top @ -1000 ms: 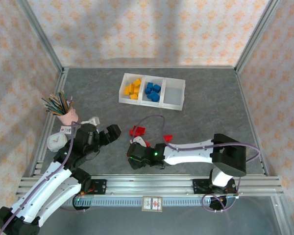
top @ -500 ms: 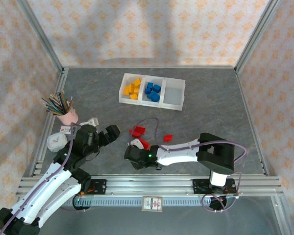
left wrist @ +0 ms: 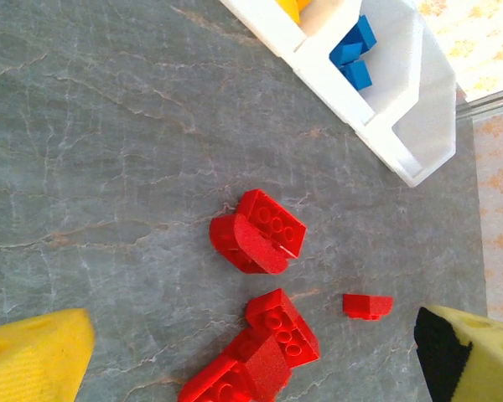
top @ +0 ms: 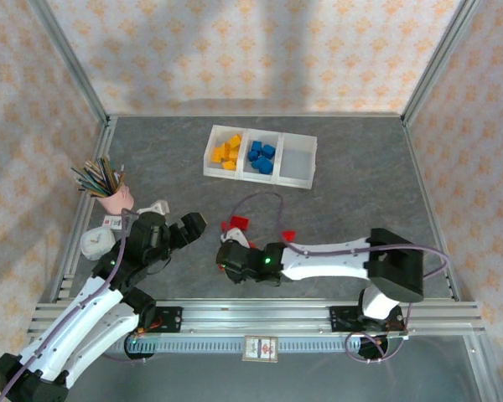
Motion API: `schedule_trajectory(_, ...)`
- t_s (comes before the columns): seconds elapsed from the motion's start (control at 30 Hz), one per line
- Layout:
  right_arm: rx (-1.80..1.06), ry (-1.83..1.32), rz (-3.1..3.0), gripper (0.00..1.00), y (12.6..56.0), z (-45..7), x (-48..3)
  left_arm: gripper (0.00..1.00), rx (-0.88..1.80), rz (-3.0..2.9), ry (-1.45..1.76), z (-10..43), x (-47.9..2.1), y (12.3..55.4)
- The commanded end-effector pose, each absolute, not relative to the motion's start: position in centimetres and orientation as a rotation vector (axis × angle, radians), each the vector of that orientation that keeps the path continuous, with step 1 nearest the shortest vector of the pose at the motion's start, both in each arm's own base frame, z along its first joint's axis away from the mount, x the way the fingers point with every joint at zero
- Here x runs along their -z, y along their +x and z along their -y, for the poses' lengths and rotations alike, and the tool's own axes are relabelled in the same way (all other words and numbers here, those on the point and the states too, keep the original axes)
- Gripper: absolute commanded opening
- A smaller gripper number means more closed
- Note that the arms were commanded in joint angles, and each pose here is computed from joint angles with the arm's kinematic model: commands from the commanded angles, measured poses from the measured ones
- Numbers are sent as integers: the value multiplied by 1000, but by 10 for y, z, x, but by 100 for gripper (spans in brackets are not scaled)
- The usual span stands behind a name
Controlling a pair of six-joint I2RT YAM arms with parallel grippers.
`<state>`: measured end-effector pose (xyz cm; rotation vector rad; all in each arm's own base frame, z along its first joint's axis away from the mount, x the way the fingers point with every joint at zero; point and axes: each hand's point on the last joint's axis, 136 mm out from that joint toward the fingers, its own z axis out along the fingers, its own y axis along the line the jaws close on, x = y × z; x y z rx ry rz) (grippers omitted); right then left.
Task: Sort the legos into containers by color
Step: Pick up the lego from the bottom-center of the table, then place the lego in the container.
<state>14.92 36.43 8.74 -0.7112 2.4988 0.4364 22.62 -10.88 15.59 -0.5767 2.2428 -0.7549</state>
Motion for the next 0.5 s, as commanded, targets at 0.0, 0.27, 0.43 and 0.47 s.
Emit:
schedule_trajectory(0.0, -442, -602, -2448, 31, 181, -353, -126, 99, 751, -2148, -555, 107, -186, 243)
schedule_trajectory(0.27, -427, -342, -2359, 33, 291, -334, -171, 99, 738, -2034, -533, 112, -221, 276)
schedule_trajectory(0.43, -357, -208, -2331, 33, 360, -325, -174, 99, 726, -1979, -499, 117, -243, 296)
schedule_trajectory(0.47, -351, -188, -2327, 33, 373, -323, -173, 99, 721, -1974, -494, 118, -245, 300)
